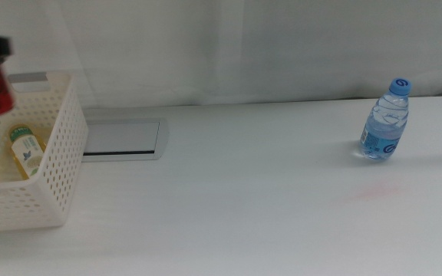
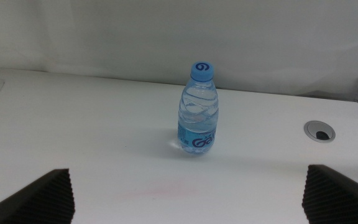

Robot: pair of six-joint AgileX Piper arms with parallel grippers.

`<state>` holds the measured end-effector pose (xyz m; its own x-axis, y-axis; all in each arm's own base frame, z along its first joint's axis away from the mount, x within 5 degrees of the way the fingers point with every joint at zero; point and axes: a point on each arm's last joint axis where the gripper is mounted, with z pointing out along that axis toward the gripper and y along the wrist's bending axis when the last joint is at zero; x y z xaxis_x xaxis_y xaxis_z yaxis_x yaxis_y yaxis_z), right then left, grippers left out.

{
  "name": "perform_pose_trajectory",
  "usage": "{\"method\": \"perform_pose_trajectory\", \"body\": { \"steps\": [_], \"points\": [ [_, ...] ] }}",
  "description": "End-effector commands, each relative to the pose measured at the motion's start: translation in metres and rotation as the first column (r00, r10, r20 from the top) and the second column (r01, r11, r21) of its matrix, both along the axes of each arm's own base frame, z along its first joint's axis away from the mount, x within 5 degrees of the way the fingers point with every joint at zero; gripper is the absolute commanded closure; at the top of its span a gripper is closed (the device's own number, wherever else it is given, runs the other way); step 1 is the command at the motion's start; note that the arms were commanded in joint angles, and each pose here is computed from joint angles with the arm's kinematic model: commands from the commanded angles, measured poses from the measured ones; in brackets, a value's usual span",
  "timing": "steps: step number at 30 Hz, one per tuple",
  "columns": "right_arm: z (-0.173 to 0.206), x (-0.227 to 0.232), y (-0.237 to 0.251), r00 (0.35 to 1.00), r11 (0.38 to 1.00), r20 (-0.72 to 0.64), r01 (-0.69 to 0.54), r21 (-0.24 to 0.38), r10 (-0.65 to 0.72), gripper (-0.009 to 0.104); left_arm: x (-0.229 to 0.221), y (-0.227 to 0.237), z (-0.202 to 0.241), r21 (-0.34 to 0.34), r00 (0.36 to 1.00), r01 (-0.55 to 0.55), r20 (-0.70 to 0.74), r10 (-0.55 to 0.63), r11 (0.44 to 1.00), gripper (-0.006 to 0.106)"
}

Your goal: Use arms to grab the bottles and put them into the dustbin to the left of the table.

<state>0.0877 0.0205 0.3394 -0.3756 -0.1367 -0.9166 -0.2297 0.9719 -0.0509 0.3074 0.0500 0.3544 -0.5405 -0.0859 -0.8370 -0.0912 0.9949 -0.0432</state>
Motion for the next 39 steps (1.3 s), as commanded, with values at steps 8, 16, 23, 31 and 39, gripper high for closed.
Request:
{"method": "perform_pose_trajectory", "body": {
  "steps": [8,16,23,31,39],
  "points": [
    [0.002,0.000,-0.001,1.000,1.000,0.018,0.008,-0.004,-0.008,-0.008,0.032,0.032,-0.061,-0.081,0.977,-0.104,-0.197,0.086,0.991,0.103],
    [0.002,0.000,-0.002,1.000,1.000,0.013,0.010,-0.006,-0.010,-0.008,0.051,0.036,-0.108,-0.107,0.943,-0.112,-0.326,0.072,0.988,0.103],
    [0.002,0.000,-0.001,1.000,1.000,0.011,0.011,-0.007,-0.011,-0.008,0.056,0.038,-0.121,-0.108,0.936,-0.119,-0.343,0.075,0.987,0.103],
    [0.002,0.000,-0.001,1.000,1.000,0.011,0.011,-0.007,-0.011,-0.008,0.058,0.036,-0.120,-0.164,0.941,-0.148,-0.328,0.088,0.975,0.012],
    [0.002,0.000,-0.002,1.000,1.000,0.012,0.012,-0.010,-0.011,-0.008,0.059,0.019,-0.110,-0.145,0.957,-0.077,-0.289,0.032,0.986,0.008]
  ]
}}
